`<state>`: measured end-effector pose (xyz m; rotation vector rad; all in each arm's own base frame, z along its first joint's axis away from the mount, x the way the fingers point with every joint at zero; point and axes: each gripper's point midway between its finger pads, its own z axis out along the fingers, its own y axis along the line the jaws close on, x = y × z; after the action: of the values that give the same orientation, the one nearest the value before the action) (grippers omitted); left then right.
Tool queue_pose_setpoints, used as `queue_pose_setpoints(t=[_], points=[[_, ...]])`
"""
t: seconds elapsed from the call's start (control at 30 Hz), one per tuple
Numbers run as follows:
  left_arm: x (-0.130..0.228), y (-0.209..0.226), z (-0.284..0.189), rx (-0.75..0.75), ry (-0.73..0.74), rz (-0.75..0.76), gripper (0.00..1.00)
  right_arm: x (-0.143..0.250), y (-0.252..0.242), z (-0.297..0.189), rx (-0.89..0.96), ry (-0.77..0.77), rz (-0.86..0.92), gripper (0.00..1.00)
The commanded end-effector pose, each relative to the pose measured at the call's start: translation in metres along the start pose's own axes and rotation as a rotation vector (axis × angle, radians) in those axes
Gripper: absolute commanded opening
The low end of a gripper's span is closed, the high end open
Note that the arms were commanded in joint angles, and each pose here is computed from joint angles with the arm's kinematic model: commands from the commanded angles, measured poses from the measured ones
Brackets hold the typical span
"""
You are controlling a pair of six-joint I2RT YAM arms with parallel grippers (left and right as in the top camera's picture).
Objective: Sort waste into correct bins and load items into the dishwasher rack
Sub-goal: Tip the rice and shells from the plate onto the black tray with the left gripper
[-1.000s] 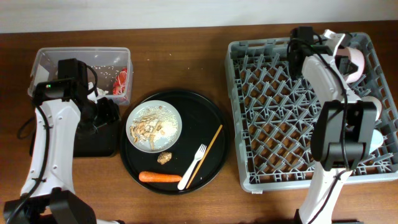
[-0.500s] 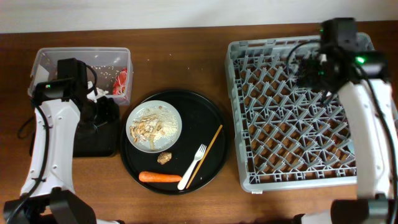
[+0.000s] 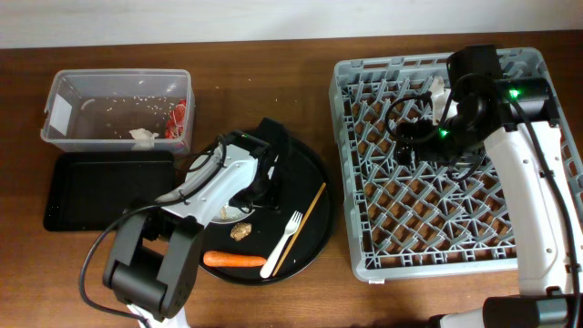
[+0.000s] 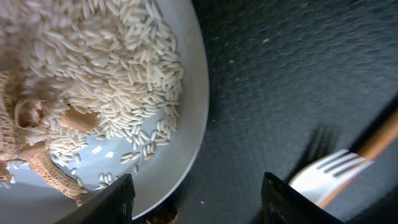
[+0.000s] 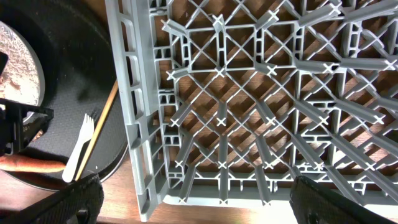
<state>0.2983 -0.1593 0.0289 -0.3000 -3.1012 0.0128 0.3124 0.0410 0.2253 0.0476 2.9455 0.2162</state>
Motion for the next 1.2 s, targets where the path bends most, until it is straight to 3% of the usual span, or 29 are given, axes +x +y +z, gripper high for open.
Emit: queue_pose_setpoints(t=[0.0, 0.03, 0.13, 0.3, 0.37, 0.6, 0.77, 0.83, 0.97, 1.03, 1.17], points=[[0.004, 0.012, 0.015, -0.080, 0.034, 0.001, 0.54, 0.000, -0.003, 0.001, 0.013, 0.002, 0.007, 0.99], [0.006, 0.013, 0.021, -0.086, 0.056, 0.000, 0.49, 0.000, -0.003, 0.001, 0.013, 0.003, 0.007, 0.99], [0.009, 0.014, 0.027, -0.093, 0.077, 0.001, 0.19, 0.002, -0.003, 0.000, 0.014, 0.008, 0.008, 0.99], [0.008, 0.016, 0.030, -0.105, 0.082, 0.002, 0.01, 0.004, -0.003, 0.000, 0.015, 0.018, 0.009, 0.99], [0.005, 0.032, 0.026, -0.199, 0.062, 0.007, 0.01, 0.005, -0.003, 0.001, 0.015, 0.020, 0.010, 0.99], [-0.018, 0.030, -0.040, -0.232, 0.039, 0.001, 0.00, 0.006, -0.003, 0.000, 0.015, 0.026, 0.010, 0.99], [-0.016, 0.035, -0.067, -0.262, 0.050, -0.041, 0.00, 0.006, -0.003, 0.000, 0.016, 0.026, 0.010, 0.99], [-0.009, 0.050, -0.073, -0.345, 0.065, -0.068, 0.00, 0.006, -0.005, 0.000, 0.023, 0.025, 0.010, 0.99], [-0.011, 0.069, -0.089, -0.325, 0.028, -0.134, 0.00, 0.009, -0.008, 0.000, 0.043, 0.035, 0.011, 0.99], [-0.016, 0.099, -0.100, -0.306, -0.006, -0.207, 0.00, 0.009, -0.008, 0.000, 0.043, 0.035, 0.011, 0.99], [-0.035, 0.132, -0.098, -0.172, -0.051, -0.223, 0.00, 0.009, -0.008, 0.000, 0.043, 0.039, 0.012, 0.99]])
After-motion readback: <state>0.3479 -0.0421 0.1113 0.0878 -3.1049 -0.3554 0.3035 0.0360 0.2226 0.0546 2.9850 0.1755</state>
